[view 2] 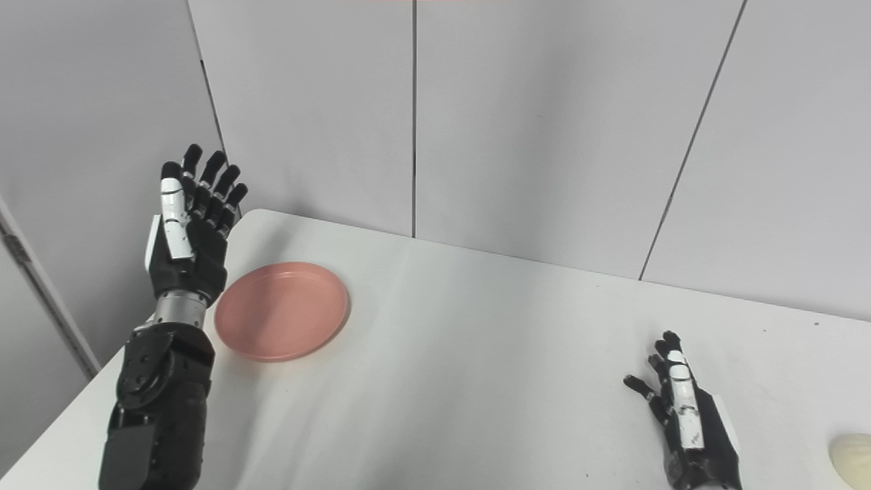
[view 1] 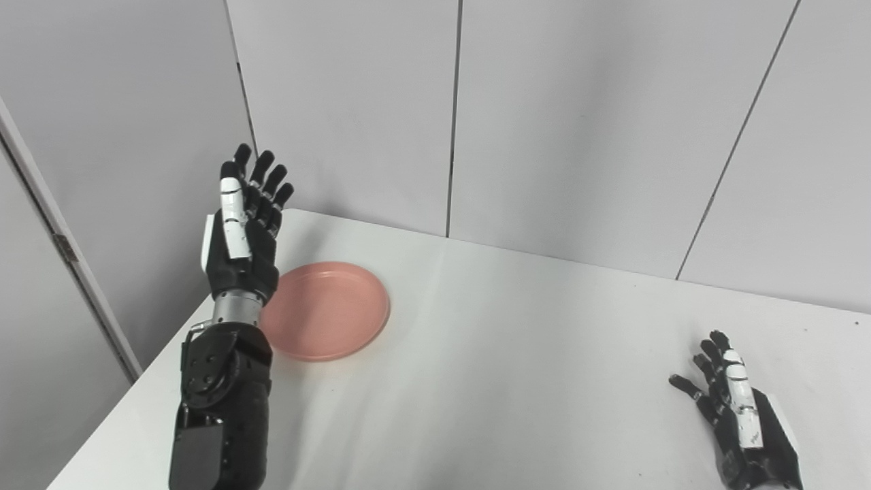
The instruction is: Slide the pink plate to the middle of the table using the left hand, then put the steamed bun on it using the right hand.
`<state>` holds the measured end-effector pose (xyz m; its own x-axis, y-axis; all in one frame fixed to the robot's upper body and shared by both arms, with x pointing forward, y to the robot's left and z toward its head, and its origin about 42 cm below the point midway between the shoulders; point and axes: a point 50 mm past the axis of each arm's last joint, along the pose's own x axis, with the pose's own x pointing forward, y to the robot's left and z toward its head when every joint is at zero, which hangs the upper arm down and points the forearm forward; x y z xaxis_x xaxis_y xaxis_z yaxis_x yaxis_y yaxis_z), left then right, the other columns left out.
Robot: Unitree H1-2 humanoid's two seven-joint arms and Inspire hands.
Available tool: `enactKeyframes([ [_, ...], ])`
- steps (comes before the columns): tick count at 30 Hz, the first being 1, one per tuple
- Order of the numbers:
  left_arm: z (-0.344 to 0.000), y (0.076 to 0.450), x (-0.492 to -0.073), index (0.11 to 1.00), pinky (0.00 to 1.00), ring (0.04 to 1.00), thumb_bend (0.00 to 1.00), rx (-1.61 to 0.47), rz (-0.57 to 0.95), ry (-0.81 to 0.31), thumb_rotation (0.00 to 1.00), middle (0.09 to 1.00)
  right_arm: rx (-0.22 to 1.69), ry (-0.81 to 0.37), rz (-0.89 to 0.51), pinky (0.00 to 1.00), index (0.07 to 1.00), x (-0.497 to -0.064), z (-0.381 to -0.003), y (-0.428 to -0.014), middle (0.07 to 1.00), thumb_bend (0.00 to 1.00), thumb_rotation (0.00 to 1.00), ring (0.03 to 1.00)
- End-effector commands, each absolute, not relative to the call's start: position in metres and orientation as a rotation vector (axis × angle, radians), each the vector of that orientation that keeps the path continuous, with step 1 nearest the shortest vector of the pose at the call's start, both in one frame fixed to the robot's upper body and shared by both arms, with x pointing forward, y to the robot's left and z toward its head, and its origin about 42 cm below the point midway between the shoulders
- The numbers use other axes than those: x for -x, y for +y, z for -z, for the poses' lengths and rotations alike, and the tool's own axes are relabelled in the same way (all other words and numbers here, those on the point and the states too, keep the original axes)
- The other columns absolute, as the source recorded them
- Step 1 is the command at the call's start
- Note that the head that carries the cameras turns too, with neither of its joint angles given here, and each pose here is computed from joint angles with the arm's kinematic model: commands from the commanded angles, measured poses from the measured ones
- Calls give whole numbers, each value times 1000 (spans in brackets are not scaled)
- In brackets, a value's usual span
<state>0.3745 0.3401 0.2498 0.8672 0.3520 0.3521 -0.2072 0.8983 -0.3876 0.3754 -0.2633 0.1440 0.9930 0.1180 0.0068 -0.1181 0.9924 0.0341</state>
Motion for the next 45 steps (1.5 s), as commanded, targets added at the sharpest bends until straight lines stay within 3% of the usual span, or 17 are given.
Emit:
enactKeyframes([
  [1,-274,352,-379,970,944,936,623,335,-301,-545,962,951,-29,31,-107,1000,1000,-372,-141,-267,1000,134,1000,1000],
  [13,-252,386,-389,962,943,924,604,394,-384,-494,976,945,-13,35,-111,1000,1000,-372,-141,-268,1000,150,1000,1000],
  [45,-193,393,-409,983,969,941,581,434,-441,-227,1000,956,-32,29,-107,1000,1000,-370,-145,-266,1000,132,1000,1000],
])
